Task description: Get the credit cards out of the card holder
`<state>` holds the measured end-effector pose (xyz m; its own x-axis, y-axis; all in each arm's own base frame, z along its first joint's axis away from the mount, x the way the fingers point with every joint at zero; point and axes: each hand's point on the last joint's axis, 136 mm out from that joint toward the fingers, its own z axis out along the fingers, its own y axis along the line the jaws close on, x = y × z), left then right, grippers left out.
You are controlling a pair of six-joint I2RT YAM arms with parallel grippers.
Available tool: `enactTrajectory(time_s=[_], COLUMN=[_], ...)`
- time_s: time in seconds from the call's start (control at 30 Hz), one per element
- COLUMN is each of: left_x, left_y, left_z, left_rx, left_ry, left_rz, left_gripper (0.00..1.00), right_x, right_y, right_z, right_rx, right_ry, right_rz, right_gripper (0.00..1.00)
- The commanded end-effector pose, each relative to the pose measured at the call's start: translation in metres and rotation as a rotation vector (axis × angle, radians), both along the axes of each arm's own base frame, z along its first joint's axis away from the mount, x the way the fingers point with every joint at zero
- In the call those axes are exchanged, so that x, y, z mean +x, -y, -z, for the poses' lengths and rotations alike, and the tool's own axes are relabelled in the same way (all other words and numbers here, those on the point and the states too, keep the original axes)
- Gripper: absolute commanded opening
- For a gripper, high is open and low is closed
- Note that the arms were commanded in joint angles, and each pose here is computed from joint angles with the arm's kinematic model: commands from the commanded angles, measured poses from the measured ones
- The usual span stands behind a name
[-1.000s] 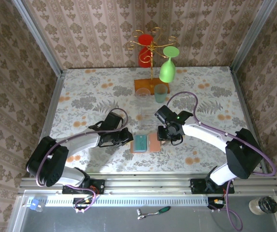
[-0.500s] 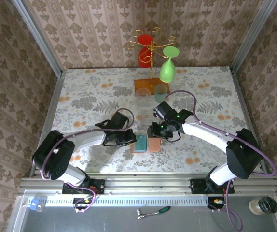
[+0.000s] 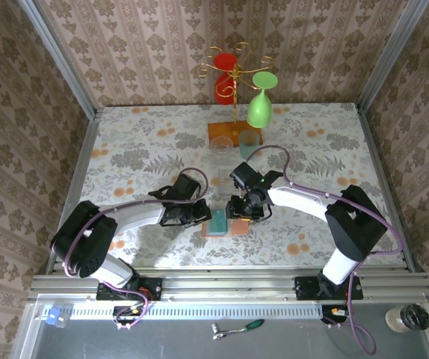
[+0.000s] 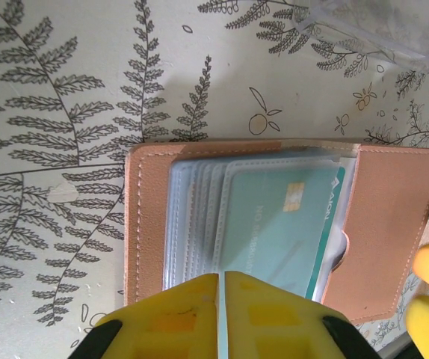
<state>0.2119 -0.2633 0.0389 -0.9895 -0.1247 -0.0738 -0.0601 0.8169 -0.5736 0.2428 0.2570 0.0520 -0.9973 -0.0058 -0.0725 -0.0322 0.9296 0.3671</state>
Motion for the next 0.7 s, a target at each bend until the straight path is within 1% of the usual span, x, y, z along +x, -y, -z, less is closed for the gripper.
enactTrajectory(time_s=[0.0, 0.1, 0.23, 0.33, 0.5, 0.67], left_x=[0.001, 0.002, 0.002, 0.000, -0.001, -0.003], left_y=[0.001, 0.002, 0.011, 0.015, 0.015, 0.017], left_z=[-0.003, -0.006, -0.015, -0.018, -0.016, -0.009], left_rx=[0.000, -0.002, -0.030, -0.027, -0.016, -0.016], left_ry=[0.006, 0.010, 0.025, 0.030, 0.030, 0.019], left_rz=[-0.008, 0.000, 0.035, 0.055, 0.055, 0.061], left_gripper=[0.11, 0.11, 0.10, 0.10, 0.09, 0.07], right_x=[-0.004, -0.008, -0.013, -0.011, -0.004, 0.000], right_y=[0.010, 0.014, 0.018, 0.016, 0.011, -0.002], right_z=[0.025, 0.039, 0.049, 0.041, 0.015, -0.005], right_rx=[-0.022, -0.038, -0.051, -0.039, 0.011, 0.115], right_ry=[-0.034, -0.056, -0.081, -0.062, -0.001, 0.035], right_rz=[0.039, 0.048, 0.056, 0.059, 0.068, 0.065], right_gripper=[0.49, 0.51, 0.52, 0.52, 0.53, 0.53])
